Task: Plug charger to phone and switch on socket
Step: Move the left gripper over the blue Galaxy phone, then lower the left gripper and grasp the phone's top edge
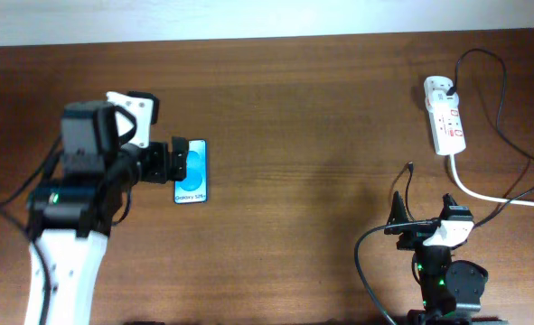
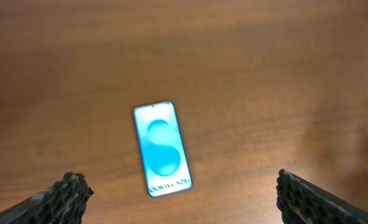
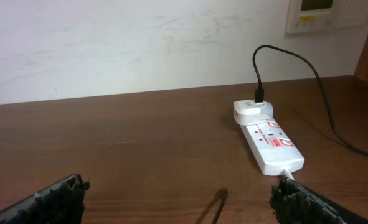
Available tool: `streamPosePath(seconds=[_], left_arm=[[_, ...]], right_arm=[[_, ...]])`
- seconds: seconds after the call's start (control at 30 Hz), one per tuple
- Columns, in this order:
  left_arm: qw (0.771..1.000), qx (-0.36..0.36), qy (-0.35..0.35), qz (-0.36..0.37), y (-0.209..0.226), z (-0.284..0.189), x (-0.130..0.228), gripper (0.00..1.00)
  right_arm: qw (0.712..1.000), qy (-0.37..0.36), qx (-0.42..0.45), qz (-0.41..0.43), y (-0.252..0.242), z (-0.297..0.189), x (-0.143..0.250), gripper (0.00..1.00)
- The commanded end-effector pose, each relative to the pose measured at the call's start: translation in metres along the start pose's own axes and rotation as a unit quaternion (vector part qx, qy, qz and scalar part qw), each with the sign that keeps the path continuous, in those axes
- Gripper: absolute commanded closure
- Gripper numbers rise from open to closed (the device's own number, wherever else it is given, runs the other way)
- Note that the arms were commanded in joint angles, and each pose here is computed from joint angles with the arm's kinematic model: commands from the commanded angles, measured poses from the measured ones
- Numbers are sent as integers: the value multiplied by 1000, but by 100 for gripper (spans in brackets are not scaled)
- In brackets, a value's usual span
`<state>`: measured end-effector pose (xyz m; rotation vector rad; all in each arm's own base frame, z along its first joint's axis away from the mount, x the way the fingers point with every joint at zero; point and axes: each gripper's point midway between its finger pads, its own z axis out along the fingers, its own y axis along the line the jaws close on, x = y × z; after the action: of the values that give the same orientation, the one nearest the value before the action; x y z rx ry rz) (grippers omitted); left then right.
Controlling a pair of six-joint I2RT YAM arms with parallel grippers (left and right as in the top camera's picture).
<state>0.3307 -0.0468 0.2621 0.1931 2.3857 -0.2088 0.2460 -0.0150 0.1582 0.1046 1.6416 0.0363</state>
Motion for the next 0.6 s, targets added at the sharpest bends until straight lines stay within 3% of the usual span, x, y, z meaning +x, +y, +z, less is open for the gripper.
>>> streamPosePath(seconds=[0.0, 0.33, 0.57], left_arm=[[998, 28, 52, 1, -4, 34, 10, 1], [968, 22, 248, -36, 18, 154, 91, 1], [962, -29, 267, -54, 38, 185, 107, 1]], right_arm=[[1000, 4, -1, 2, 0, 0, 3, 2], [1000, 4, -1, 2, 0, 0, 3, 2], [1000, 4, -1, 2, 0, 0, 3, 1]])
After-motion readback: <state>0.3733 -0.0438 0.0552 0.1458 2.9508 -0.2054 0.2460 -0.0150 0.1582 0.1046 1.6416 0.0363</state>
